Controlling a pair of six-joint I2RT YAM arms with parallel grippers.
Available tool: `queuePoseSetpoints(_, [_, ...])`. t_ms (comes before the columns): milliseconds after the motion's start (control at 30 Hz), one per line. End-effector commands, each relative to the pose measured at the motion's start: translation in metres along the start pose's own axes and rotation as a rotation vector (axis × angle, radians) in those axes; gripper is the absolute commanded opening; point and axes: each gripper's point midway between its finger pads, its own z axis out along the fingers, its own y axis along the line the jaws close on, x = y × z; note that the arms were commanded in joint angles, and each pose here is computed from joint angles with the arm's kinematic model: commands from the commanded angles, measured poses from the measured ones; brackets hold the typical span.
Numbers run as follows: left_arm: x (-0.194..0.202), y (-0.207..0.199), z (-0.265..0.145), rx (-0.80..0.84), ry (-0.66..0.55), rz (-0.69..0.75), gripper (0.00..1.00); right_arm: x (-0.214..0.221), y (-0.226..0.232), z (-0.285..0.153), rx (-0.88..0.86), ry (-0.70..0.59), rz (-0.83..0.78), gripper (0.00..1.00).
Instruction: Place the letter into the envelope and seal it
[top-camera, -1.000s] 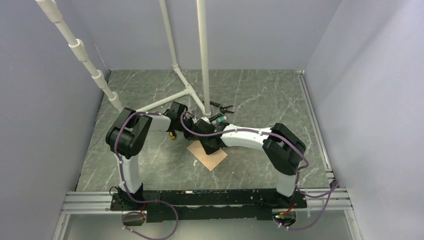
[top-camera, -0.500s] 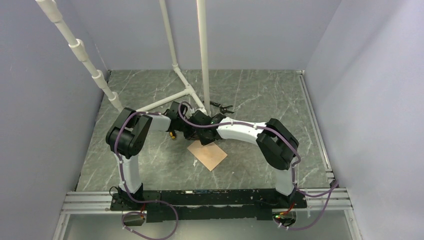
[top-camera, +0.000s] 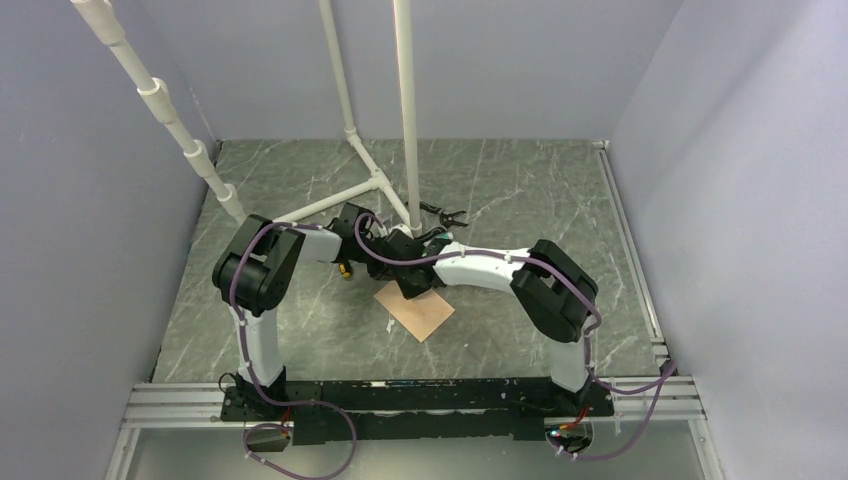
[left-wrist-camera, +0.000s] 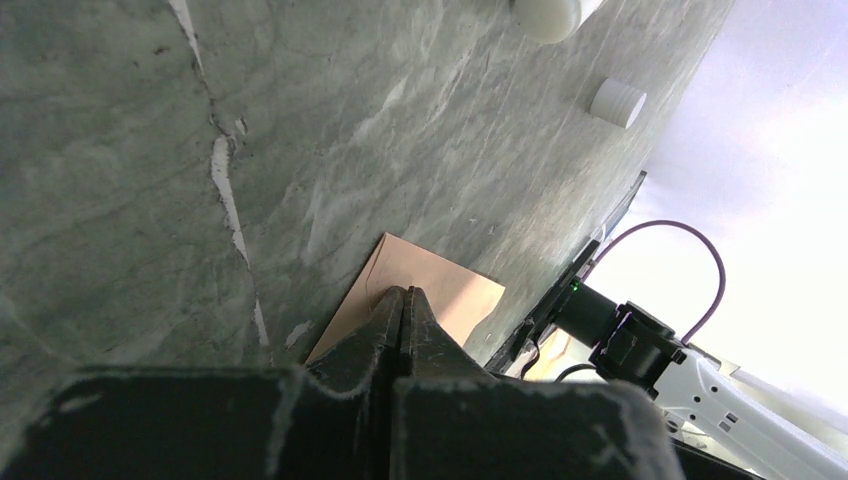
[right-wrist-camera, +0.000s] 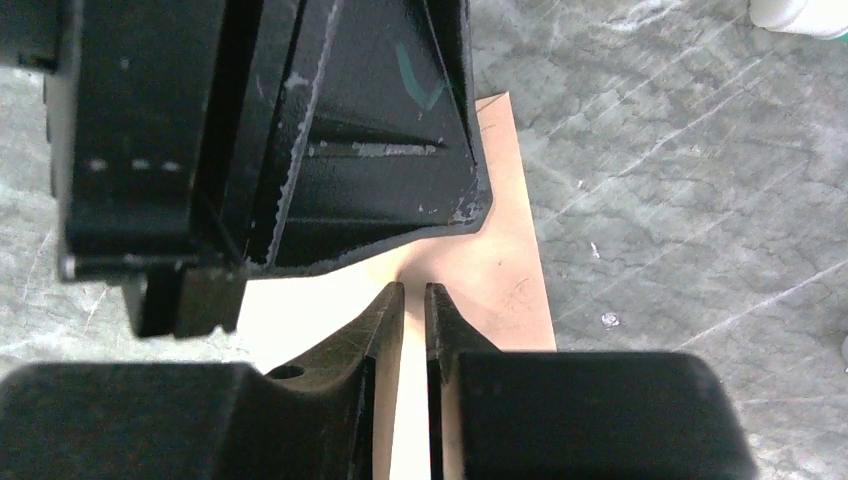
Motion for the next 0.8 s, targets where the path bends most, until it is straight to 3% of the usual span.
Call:
queuePoseSetpoints(0, [0.023, 0.064, 0.011, -0.213, 0.044, -0.077, 0.03, 0.037, 0.004, 0.001, -0.024, 0.083, -0.027, 0.15])
queuePoseSetpoints(533, [0.02, 0.065, 0.012, -0.215, 0.046, -0.078, 0.03, 0.074, 0.001, -0.012, -0.042, 0.144, -0.056, 0.13])
queuePoseSetpoints(767, [0.021, 0.065, 0.011, -0.214, 0.046, -0.078, 0.02, 0.053, -0.001, -0.02, -0.015, 0.085, -0.046, 0.0])
